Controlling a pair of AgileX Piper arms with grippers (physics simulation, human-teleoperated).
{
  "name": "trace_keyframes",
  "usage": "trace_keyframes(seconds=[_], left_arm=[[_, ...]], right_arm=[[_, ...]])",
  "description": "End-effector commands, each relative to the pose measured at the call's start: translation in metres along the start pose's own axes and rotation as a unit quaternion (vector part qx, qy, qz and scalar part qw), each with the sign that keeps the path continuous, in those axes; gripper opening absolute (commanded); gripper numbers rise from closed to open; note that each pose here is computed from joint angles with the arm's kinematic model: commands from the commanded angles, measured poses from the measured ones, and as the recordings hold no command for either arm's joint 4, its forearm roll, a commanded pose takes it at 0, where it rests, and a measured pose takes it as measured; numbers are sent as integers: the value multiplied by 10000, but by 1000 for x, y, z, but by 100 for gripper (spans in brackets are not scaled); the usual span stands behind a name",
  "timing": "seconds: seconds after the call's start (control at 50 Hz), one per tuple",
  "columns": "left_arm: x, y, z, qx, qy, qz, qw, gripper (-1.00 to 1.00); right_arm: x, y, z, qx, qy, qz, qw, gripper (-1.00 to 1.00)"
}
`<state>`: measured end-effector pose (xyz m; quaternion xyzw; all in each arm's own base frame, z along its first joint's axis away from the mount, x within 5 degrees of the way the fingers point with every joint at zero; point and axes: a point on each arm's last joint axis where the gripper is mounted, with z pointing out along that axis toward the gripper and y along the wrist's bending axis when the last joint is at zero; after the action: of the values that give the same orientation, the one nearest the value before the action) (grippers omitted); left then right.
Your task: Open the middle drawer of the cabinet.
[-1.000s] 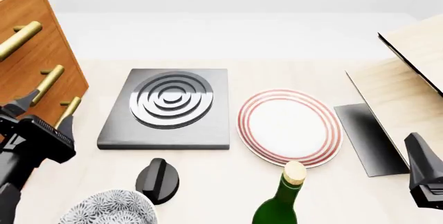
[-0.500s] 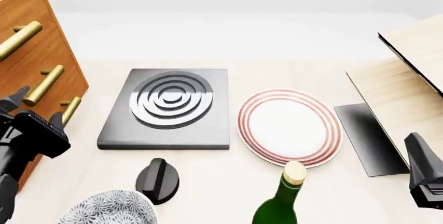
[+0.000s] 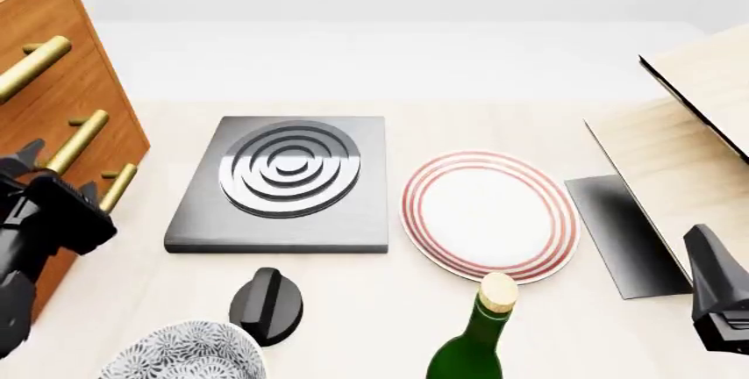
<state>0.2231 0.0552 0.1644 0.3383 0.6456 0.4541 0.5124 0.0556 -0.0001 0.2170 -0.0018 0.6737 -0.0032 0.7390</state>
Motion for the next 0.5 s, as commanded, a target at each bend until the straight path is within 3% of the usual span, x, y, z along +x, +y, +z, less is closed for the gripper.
trace_keyframes(seconds=[0.02, 0.04, 0.06, 0.48, 0.5], left_arm=[[14, -2, 23, -13, 257, 63, 9996, 100], [15, -2, 24, -17, 263, 69, 9996, 100], [27, -3, 37, -58, 468, 71, 9989, 100], [31, 1, 37, -122, 529, 2, 9985, 100], [30, 3, 37, -174, 525, 18, 9985, -100]], right_arm=[[0, 0, 0, 0, 1, 1, 10000, 100], [0, 0, 0, 1, 1, 0, 10000, 100], [0, 0, 0, 0, -9, -5, 10000, 100], [-1, 0, 0, 1, -36, -20, 10000, 100], [0, 0, 0, 0, 0, 0, 10000, 100]])
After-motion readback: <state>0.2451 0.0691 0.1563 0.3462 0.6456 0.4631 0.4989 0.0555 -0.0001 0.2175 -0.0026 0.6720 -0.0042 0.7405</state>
